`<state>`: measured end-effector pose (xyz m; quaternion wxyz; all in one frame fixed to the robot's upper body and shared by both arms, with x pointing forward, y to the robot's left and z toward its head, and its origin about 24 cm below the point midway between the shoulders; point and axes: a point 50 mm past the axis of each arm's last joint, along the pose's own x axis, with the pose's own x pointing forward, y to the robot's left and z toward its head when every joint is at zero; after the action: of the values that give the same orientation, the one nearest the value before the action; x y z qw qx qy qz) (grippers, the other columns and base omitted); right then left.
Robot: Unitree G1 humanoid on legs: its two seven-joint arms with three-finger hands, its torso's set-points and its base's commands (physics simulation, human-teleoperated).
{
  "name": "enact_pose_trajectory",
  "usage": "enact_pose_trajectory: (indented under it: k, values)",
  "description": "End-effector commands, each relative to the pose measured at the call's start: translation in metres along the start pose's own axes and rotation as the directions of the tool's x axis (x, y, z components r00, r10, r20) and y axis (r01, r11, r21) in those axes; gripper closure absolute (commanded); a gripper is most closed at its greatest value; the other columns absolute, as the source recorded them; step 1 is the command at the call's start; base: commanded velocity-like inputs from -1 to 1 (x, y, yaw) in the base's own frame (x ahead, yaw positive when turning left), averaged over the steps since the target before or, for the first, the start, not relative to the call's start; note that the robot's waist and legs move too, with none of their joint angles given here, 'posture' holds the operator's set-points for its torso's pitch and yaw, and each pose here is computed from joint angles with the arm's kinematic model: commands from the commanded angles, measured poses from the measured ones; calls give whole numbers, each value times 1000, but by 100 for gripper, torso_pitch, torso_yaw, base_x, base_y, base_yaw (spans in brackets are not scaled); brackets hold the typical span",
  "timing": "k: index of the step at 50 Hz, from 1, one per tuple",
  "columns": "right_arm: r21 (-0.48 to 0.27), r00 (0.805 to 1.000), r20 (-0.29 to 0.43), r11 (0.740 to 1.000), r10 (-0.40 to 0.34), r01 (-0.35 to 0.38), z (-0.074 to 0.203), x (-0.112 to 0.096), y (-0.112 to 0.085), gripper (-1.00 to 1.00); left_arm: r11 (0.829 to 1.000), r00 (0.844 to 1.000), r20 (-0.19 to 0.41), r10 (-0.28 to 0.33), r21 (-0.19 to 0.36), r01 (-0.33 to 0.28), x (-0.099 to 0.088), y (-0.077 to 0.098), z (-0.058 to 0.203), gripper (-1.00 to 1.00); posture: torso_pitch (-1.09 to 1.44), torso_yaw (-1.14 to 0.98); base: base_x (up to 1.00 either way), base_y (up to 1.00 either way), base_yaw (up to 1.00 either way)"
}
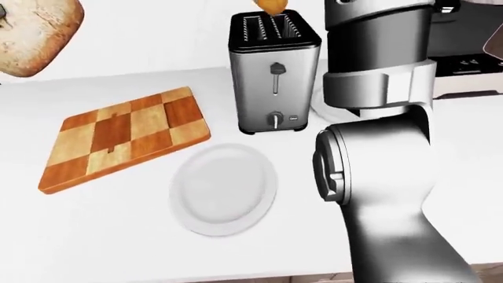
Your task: Place all breads on the cutting board.
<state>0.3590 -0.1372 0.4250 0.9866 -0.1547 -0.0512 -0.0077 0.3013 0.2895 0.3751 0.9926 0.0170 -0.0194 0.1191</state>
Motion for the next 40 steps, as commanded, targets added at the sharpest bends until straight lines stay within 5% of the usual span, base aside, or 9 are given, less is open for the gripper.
enact_pose_trajectory:
  k: [1, 40]
  values:
    - [-12, 992, 127, 1000, -10, 11, 29, -13, 0, 100, 999, 994, 108, 34, -14, -33, -11, 9, 20, 100, 0, 0, 0, 23, 0]
    - [-16, 991, 128, 1000, 29, -27, 25, -12, 10, 100, 999, 993, 106, 44, -28, -41, -9, 10, 19, 100, 0, 0, -13, 32, 0]
